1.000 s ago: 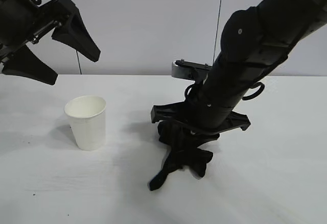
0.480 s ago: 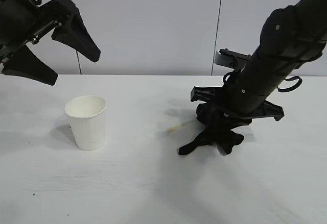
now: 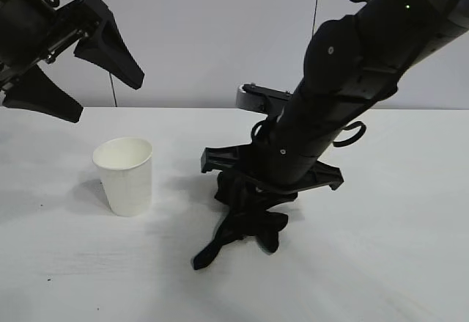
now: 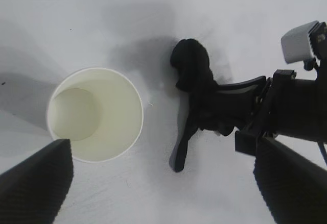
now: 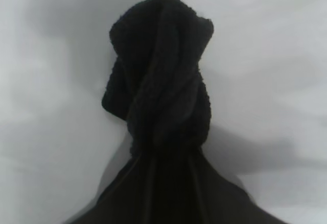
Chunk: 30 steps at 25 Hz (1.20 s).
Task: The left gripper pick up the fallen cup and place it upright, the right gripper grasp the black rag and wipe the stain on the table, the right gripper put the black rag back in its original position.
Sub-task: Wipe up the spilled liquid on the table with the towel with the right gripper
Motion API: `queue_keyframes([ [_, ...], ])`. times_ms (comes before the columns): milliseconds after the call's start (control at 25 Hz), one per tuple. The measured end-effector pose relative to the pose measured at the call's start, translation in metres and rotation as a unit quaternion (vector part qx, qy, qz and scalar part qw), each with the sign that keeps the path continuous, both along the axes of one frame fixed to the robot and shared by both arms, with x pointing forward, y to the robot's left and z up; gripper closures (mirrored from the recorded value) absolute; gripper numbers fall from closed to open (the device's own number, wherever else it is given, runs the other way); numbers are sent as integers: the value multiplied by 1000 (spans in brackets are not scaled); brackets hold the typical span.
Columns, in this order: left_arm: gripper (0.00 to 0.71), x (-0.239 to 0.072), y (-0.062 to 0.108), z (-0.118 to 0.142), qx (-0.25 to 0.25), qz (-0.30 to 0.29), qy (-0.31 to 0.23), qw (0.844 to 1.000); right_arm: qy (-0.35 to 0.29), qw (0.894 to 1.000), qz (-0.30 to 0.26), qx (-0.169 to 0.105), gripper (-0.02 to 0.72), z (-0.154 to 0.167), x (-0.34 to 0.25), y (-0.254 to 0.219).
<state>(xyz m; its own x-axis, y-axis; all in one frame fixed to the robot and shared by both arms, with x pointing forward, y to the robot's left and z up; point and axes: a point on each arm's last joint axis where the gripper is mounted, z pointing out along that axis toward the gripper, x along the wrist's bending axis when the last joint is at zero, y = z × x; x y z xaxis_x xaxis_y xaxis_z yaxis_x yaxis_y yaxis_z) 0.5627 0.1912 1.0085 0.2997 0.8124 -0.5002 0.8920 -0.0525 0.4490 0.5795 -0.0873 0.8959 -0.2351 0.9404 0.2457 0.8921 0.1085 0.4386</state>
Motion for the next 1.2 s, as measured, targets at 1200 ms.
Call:
queue_keyframes([
  [1200, 17, -2, -1, 0, -3, -9, 9, 1000, 34, 991, -101, -75, 624, -6, 80, -118],
])
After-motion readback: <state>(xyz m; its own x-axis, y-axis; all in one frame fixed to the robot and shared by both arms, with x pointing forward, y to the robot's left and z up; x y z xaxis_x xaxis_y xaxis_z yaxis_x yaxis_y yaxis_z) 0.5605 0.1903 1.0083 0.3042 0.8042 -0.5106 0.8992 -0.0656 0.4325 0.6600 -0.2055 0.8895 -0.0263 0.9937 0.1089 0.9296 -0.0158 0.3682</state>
